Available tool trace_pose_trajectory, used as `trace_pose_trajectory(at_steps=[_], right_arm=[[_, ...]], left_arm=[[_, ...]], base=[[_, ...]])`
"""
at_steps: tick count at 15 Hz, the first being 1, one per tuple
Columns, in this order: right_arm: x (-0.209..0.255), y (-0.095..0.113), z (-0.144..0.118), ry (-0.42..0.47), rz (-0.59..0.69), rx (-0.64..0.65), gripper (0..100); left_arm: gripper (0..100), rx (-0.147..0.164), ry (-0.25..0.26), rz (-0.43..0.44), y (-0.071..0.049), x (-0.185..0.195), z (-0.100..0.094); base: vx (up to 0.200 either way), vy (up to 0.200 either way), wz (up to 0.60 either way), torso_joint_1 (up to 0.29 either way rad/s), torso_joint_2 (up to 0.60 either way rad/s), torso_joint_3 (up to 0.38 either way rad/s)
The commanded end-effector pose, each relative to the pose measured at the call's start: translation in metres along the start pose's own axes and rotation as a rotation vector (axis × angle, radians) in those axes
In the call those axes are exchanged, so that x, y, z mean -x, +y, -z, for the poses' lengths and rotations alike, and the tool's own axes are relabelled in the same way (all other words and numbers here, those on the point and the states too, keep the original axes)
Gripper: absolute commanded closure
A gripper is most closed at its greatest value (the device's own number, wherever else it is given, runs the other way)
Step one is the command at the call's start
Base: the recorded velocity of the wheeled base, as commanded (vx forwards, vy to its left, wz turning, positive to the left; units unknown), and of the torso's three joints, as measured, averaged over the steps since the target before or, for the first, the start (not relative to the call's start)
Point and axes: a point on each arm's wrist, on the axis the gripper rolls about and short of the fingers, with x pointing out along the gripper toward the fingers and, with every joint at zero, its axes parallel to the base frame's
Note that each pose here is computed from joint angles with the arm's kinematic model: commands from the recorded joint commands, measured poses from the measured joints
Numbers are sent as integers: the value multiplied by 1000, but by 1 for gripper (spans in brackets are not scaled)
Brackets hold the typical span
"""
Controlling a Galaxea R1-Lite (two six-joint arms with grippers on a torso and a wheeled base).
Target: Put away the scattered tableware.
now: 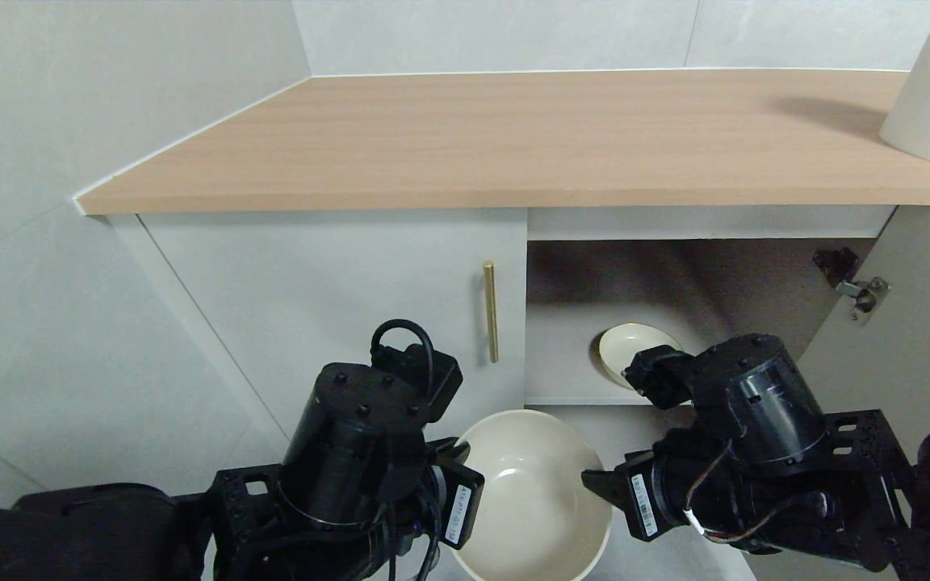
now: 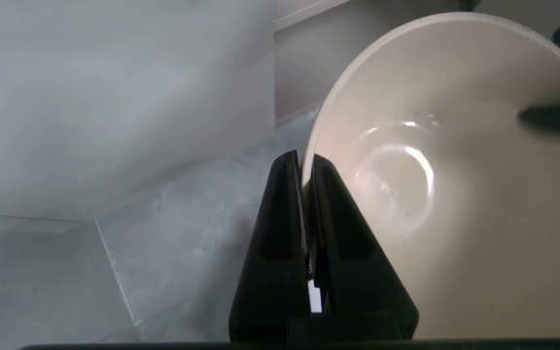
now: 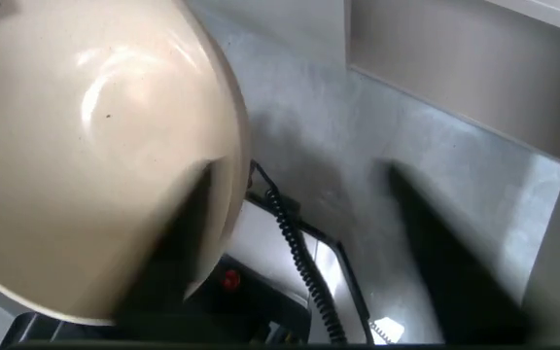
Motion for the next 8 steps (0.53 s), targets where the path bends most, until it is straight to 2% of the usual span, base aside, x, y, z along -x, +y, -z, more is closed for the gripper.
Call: trace_pose_trajectory(at_steps=[1, 8], right_arm=[[0, 0, 1, 3, 1, 2, 100], [-1, 0, 2, 8, 2, 4, 100]], left_arm=[[100, -1, 0, -1, 0, 0, 0], [100, -2, 6, -2, 0, -1, 1]], base=[[0, 0, 0, 0, 0, 0], [0, 0, 0, 0, 0, 0]])
